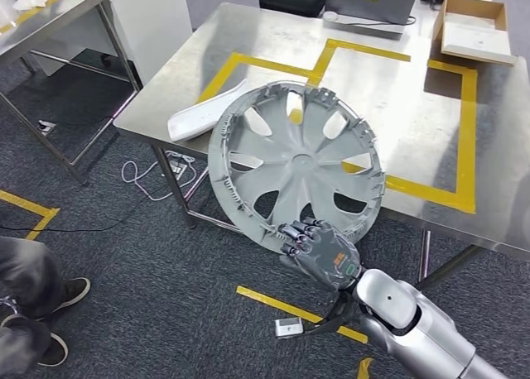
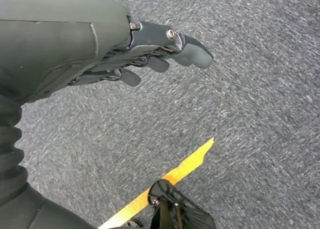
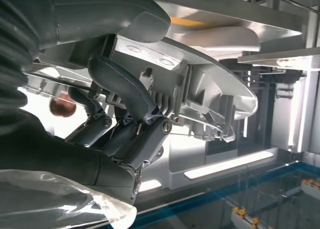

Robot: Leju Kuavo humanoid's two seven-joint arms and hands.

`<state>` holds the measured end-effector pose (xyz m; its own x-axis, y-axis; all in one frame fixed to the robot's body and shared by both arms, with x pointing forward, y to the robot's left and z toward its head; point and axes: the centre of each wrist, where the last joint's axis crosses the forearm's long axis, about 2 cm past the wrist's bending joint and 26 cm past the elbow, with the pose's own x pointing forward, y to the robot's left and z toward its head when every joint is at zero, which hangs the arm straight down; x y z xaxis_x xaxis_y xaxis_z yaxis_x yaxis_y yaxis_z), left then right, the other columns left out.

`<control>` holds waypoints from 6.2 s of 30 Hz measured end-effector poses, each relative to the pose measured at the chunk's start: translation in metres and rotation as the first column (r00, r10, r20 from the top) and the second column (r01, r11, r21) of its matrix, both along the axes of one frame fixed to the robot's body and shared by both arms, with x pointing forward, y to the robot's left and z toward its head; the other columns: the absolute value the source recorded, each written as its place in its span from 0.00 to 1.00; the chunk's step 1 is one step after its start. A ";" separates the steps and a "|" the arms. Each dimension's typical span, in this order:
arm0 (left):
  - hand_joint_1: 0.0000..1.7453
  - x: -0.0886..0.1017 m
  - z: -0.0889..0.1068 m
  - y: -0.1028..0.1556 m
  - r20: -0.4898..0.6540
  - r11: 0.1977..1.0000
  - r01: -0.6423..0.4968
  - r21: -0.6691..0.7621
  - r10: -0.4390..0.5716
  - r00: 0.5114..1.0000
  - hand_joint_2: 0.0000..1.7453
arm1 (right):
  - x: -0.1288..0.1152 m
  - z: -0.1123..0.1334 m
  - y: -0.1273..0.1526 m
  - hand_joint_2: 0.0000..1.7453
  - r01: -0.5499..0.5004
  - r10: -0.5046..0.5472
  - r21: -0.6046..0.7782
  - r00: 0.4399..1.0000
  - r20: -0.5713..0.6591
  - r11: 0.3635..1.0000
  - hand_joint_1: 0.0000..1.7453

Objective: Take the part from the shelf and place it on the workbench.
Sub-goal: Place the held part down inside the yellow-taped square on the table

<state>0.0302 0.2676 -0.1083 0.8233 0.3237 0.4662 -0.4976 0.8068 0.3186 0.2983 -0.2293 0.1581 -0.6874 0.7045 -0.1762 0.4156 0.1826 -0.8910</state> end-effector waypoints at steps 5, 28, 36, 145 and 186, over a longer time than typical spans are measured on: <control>0.00 -0.001 0.000 0.000 -0.002 1.000 0.005 0.002 -0.005 1.000 1.00 | -0.002 -0.002 -0.002 1.00 0.015 -0.015 -0.013 1.000 0.007 1.000 1.00; 0.00 0.001 0.000 -0.006 0.016 1.000 0.023 -0.001 -0.023 1.000 1.00 | -0.015 -0.002 -0.023 1.00 0.050 -0.049 -0.041 0.998 0.028 0.998 1.00; 0.00 0.000 0.001 -0.011 0.015 1.000 0.023 -0.010 -0.023 1.000 1.00 | -0.026 -0.001 -0.030 1.00 0.065 -0.064 -0.040 0.997 0.043 0.997 1.00; 0.00 0.009 0.001 -0.006 0.129 0.999 0.018 -0.049 -0.012 0.992 1.00 | 0.043 -0.003 -0.031 1.00 0.292 -0.282 0.025 0.939 -0.200 0.956 1.00; 0.00 0.007 0.000 0.003 0.156 0.999 -0.036 -0.027 0.040 0.987 0.00 | 0.032 0.102 -0.053 0.00 -0.226 0.360 0.667 0.931 -0.067 0.710 0.00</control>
